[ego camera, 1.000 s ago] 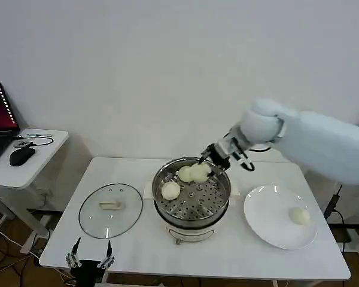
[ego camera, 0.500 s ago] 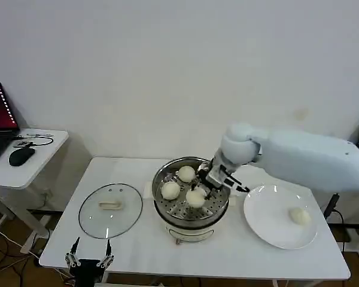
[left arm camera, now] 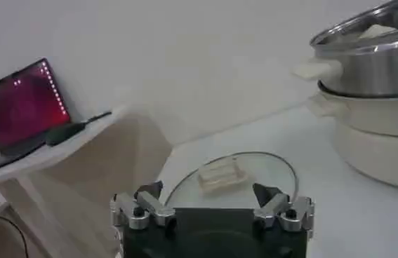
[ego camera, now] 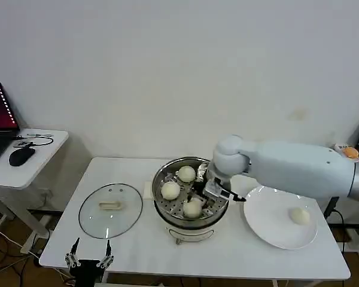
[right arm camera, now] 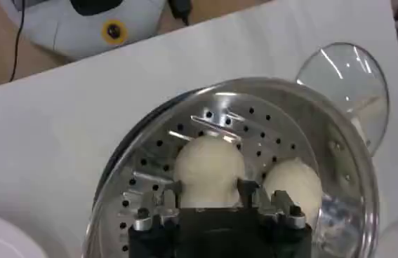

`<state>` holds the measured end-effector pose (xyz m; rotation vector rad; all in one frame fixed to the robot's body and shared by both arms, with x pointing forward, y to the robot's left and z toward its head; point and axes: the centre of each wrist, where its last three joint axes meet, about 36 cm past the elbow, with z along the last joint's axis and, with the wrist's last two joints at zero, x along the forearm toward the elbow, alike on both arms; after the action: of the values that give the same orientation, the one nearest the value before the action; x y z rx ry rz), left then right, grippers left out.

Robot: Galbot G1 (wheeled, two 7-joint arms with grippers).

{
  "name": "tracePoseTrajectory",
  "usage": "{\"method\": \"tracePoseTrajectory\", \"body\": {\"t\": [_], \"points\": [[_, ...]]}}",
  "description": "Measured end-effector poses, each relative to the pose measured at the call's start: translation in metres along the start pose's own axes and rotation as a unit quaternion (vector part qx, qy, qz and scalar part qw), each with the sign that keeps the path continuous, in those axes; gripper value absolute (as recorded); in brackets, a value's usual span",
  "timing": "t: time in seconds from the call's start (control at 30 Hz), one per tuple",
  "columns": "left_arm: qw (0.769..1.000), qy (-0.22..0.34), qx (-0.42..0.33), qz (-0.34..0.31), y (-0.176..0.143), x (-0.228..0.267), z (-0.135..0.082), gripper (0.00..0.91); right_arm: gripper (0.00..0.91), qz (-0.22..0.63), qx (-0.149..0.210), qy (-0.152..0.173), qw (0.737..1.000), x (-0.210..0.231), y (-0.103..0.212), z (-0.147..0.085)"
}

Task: Take steamed baozi put them in steamer then cover it.

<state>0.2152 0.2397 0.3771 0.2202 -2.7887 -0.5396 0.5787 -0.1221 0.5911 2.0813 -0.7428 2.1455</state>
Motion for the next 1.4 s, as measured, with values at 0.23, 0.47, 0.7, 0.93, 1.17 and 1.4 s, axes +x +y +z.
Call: {"method": "tracePoseTrajectory", "body": {"t": [0.23, 0.47, 0.7, 0.93, 1.17, 1.4], "points": [[1.000, 0.000, 0.001, 0.001, -0.001, -0.001, 0.000, 0.907, 0.907, 0.002, 0.011, 0.002, 1.000, 0.001, 0.001, 0.003], [1.000, -0.003, 0.000, 0.005, -0.003, -0.004, 0.000, 0.907, 0.907, 0.022, -0.007, 0.016, 1.000, 0.022, 0.002, 0.016], [1.000, -0.008, 0.000, 0.012, -0.003, -0.009, 0.000, 0.907, 0.907, 0.044, -0.081, 0.068, 0.993, 0.065, 0.016, 0.048], [1.000, -0.020, 0.000, 0.023, -0.004, -0.014, -0.005, 0.907, 0.907, 0.043, -0.211, 0.123, 0.969, 0.102, 0.074, 0.083], [0.999, -0.029, -0.003, 0.035, -0.007, -0.019, -0.008, 0.907, 0.907, 0.042, -0.321, 0.157, 0.933, 0.116, 0.153, 0.100], [0.998, -0.032, -0.006, 0.047, -0.012, -0.022, -0.008, 0.907, 0.907, 0.032, -0.410, 0.173, 0.895, 0.101, 0.241, 0.108]]}}
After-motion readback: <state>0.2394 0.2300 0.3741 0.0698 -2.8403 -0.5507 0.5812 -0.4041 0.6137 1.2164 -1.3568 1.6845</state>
